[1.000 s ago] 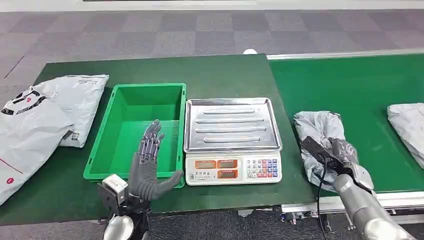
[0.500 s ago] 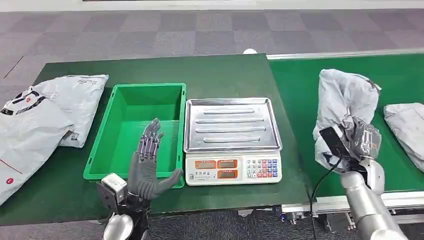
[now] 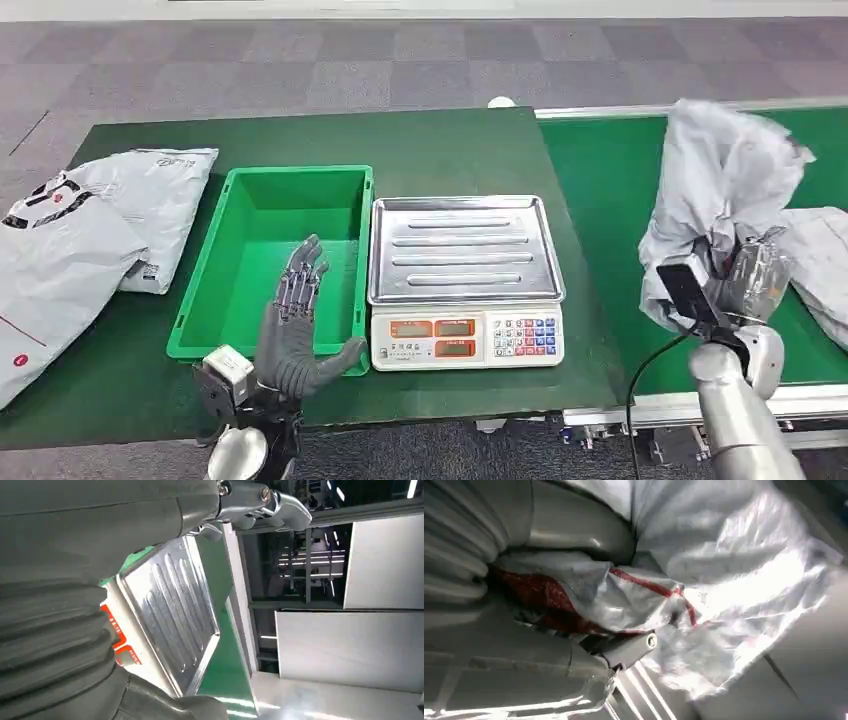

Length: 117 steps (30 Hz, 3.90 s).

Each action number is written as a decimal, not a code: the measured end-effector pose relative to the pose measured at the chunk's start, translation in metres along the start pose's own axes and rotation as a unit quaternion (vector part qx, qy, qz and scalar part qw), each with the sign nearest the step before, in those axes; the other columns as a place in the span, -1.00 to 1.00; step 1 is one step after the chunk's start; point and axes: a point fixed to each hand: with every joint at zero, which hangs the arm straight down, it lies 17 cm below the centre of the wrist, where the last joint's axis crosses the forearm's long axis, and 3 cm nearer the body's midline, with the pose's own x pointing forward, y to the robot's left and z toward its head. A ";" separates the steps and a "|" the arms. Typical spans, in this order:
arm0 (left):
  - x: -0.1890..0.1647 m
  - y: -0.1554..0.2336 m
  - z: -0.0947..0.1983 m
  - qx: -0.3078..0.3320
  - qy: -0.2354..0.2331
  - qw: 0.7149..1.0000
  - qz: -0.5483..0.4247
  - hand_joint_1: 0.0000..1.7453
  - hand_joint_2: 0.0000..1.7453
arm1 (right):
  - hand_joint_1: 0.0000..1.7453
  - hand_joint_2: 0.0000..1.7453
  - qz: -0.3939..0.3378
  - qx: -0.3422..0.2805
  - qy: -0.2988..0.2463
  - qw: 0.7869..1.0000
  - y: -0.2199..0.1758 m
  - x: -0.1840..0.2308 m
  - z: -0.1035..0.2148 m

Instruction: Moved the parcel from conveyor to table for the left to box.

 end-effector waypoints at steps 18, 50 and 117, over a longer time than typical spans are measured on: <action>0.004 0.004 -0.015 -0.007 -0.009 1.000 0.000 -1.00 1.00 | 1.00 1.00 -0.051 0.164 -0.160 0.972 0.103 0.192 -0.028; -0.017 0.011 -0.012 0.002 0.019 1.000 0.007 -1.00 1.00 | 1.00 1.00 -0.226 0.529 -0.089 0.813 0.213 0.172 0.080; -0.042 0.005 -0.070 -0.029 0.037 0.999 -0.024 -1.00 1.00 | -1.00 -1.00 -0.353 -0.102 -0.131 0.921 -0.063 0.205 0.013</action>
